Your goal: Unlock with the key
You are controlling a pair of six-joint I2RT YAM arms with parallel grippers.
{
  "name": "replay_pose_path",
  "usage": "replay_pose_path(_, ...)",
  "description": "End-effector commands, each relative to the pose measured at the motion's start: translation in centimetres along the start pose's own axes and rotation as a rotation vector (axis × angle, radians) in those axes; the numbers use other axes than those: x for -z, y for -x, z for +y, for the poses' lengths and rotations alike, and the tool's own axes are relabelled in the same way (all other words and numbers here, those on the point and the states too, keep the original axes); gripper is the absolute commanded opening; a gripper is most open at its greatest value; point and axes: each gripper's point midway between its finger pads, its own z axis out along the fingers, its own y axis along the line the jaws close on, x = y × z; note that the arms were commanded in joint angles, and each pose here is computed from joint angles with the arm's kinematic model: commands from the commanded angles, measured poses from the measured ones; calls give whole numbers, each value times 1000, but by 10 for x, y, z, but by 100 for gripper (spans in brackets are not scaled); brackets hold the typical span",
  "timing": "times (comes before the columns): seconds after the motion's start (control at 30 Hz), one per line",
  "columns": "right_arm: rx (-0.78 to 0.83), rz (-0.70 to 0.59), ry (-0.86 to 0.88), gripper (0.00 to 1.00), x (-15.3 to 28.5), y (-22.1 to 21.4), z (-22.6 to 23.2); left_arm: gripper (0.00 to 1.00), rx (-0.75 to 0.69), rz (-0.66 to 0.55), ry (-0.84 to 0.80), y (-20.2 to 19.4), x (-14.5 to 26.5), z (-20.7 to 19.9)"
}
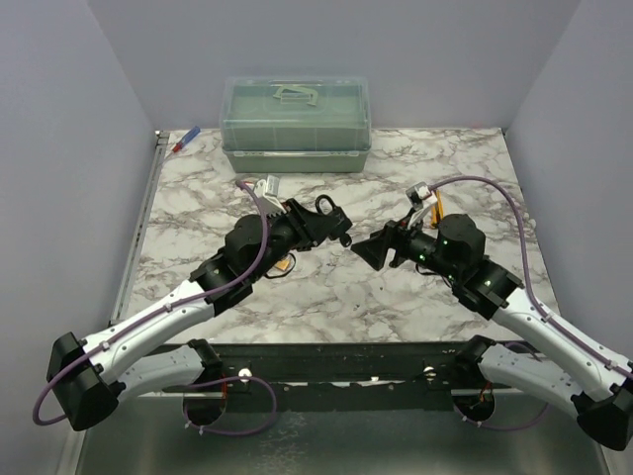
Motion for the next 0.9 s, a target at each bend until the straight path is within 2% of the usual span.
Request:
replay_pose_path(0.0,88,48,0,75,-3,-3,-1,0,48,-121,-8,42,-4,-26)
replay_pose_path(0.23,113,76,38,75,-15,-6,5,0,61,-116,61,39,-11,-15)
replay_pose_path(0.4,133,80,40,68,-20,-5,5,0,59,-104,60,37,-14,-15)
replay_pose_path(0.87,153,118,37,63,-35,-9,2,0,65,-69,57,29,-20,-15)
